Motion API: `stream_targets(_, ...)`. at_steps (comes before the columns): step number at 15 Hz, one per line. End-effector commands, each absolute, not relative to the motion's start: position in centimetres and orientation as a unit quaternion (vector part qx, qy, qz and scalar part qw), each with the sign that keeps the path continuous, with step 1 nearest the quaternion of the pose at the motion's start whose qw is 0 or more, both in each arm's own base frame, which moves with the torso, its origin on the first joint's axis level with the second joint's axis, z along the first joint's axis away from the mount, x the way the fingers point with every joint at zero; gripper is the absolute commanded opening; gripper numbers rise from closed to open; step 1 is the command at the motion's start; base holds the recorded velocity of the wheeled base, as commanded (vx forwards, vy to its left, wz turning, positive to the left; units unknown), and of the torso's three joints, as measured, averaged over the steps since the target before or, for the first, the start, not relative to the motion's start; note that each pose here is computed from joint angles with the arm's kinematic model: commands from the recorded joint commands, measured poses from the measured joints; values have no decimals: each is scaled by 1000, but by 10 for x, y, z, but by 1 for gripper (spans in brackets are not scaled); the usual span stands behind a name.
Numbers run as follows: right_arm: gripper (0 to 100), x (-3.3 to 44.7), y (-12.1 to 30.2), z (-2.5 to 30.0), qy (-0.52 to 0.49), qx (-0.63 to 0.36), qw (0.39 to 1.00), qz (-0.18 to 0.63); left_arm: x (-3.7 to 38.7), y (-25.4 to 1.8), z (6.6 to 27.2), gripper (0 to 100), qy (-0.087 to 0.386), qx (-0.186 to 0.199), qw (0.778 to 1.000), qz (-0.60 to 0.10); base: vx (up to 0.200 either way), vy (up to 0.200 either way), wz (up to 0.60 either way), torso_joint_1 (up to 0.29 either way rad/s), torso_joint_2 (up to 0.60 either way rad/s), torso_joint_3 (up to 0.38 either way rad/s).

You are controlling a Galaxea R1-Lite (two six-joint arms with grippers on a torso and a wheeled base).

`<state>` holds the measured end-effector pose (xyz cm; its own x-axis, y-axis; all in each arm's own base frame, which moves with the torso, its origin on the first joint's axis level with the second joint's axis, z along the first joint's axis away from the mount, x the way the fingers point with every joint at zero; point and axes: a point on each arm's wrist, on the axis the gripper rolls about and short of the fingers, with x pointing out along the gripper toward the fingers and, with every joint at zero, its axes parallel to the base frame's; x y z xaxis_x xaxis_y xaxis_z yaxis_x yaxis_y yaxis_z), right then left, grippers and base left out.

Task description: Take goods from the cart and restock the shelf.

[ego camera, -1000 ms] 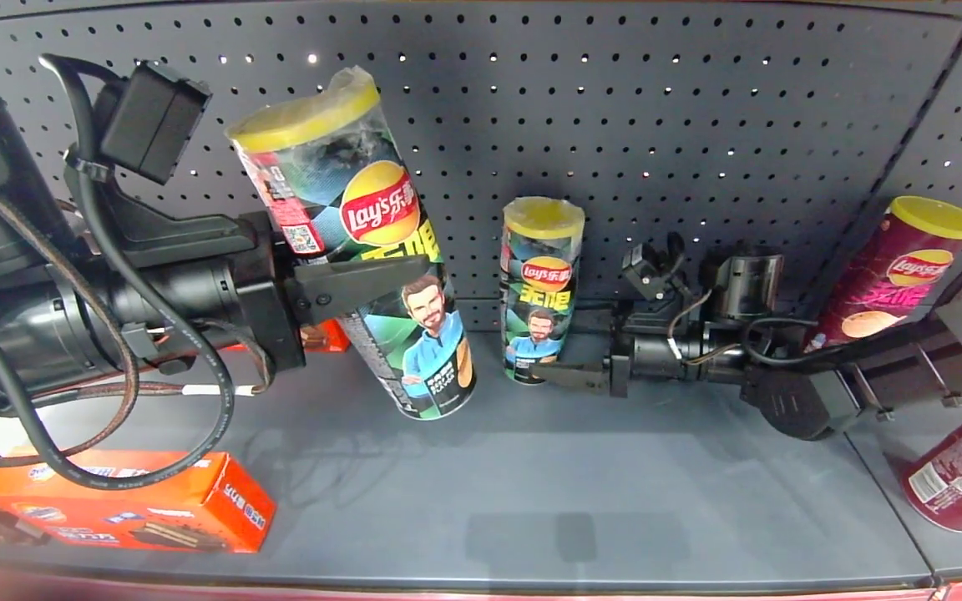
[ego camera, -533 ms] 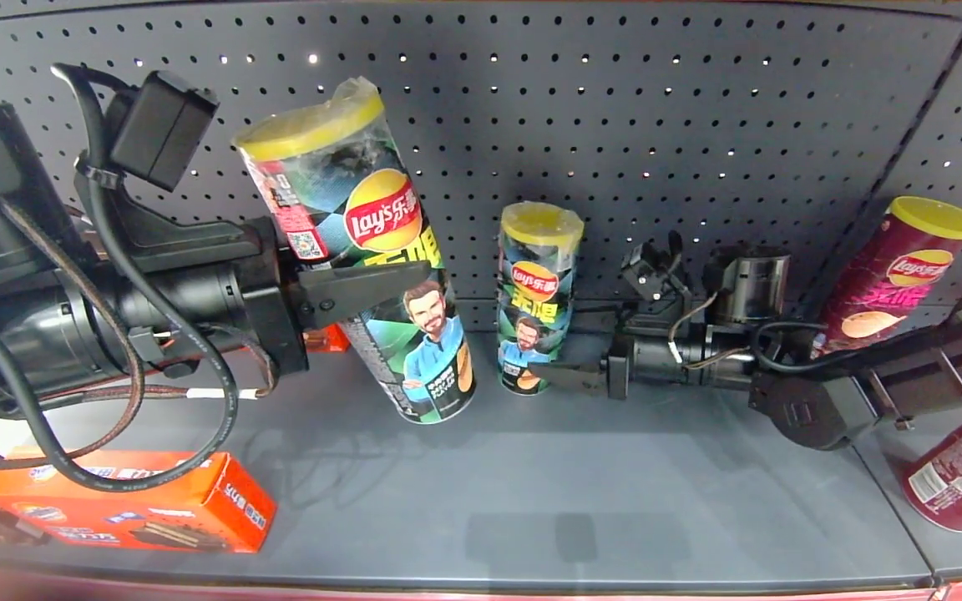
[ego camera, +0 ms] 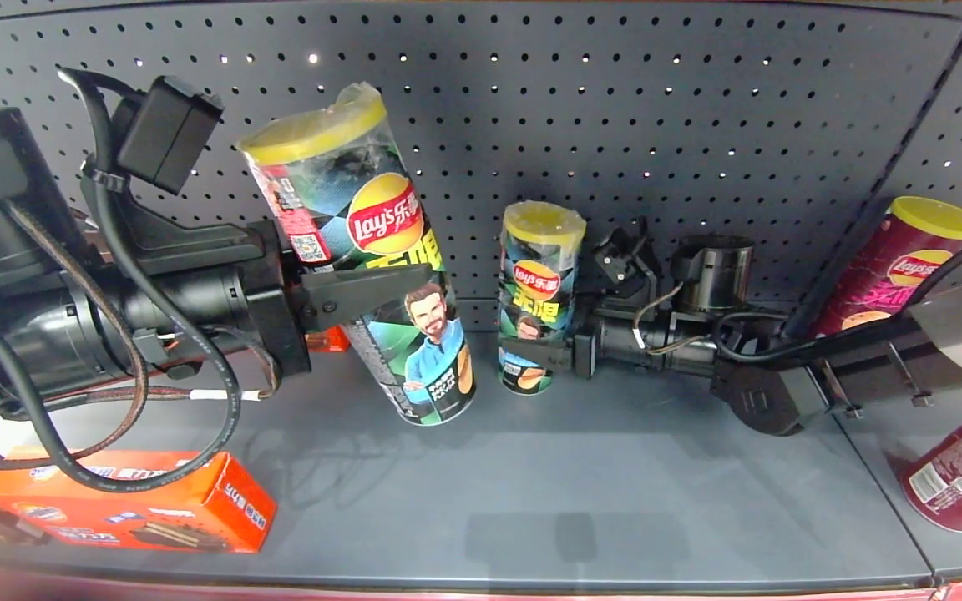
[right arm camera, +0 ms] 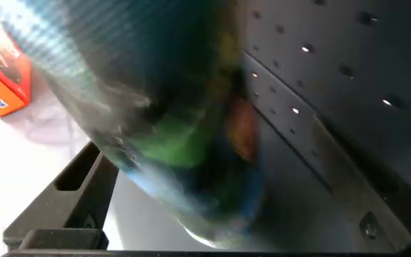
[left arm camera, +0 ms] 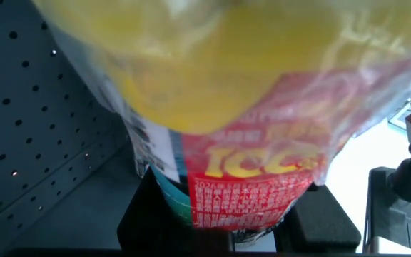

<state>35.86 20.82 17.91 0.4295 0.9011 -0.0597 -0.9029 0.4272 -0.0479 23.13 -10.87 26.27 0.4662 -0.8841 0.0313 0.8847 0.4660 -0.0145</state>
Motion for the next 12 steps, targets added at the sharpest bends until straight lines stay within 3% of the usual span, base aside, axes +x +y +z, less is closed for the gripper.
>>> stream_targets(1,100,363,217,174,14,-36,847,531,232,-109,262,0,-8,-15,856,-516,0,0,0,0,0,0)
stream_targets(5,100,365,227,170,16,-37,850,525,232,-109,262,0,-8,-15,856,-516,0,0,0,0,0,0)
stream_targets(6,0,368,231,169,2,-40,851,524,232,-109,262,0,-8,-15,856,-516,0,0,0,0,0,0)
stream_targets(12,0,367,232,172,-1,-39,851,524,233,-105,260,0,-6,-15,860,-510,0,0,0,0,0,0)
